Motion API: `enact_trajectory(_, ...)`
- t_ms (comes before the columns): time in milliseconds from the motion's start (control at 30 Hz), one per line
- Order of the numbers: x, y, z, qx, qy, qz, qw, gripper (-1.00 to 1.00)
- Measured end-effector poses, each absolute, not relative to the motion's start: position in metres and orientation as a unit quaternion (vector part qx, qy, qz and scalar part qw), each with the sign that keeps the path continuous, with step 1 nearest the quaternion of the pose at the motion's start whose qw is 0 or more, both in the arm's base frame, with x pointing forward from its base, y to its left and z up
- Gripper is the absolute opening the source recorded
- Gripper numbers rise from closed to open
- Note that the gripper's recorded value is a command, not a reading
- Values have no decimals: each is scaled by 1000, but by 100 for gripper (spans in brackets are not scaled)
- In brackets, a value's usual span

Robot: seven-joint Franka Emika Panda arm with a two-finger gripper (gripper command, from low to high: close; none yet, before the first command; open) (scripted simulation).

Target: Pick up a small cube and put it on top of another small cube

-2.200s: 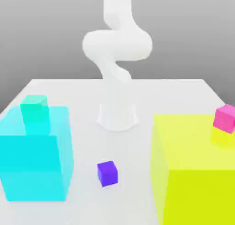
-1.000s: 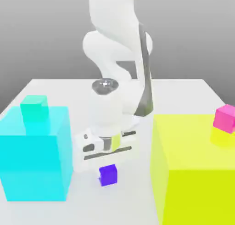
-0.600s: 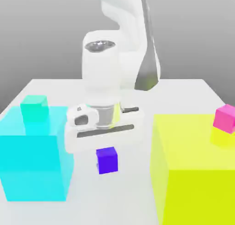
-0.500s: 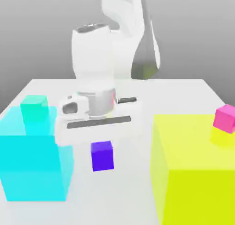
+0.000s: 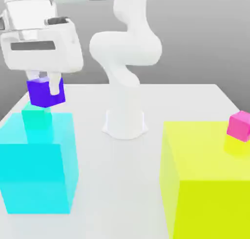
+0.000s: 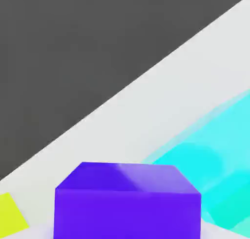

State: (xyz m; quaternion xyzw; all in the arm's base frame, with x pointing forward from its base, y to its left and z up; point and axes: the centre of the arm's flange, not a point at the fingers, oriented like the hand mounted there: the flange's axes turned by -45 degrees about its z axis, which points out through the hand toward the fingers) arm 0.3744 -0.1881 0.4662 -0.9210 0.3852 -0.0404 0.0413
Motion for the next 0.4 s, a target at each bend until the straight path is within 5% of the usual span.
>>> enact_trajectory(100,347,-208,477,-889,457,-14,18,-100)
enact_trajectory(233,339,-216,429,-878,479,-1,4,-100)
enact_trajectory(267,338,-215,416,-878,480,-1,3,100)
enact_trajectory(400,338,-215,416,-878,480,-1,3,100)
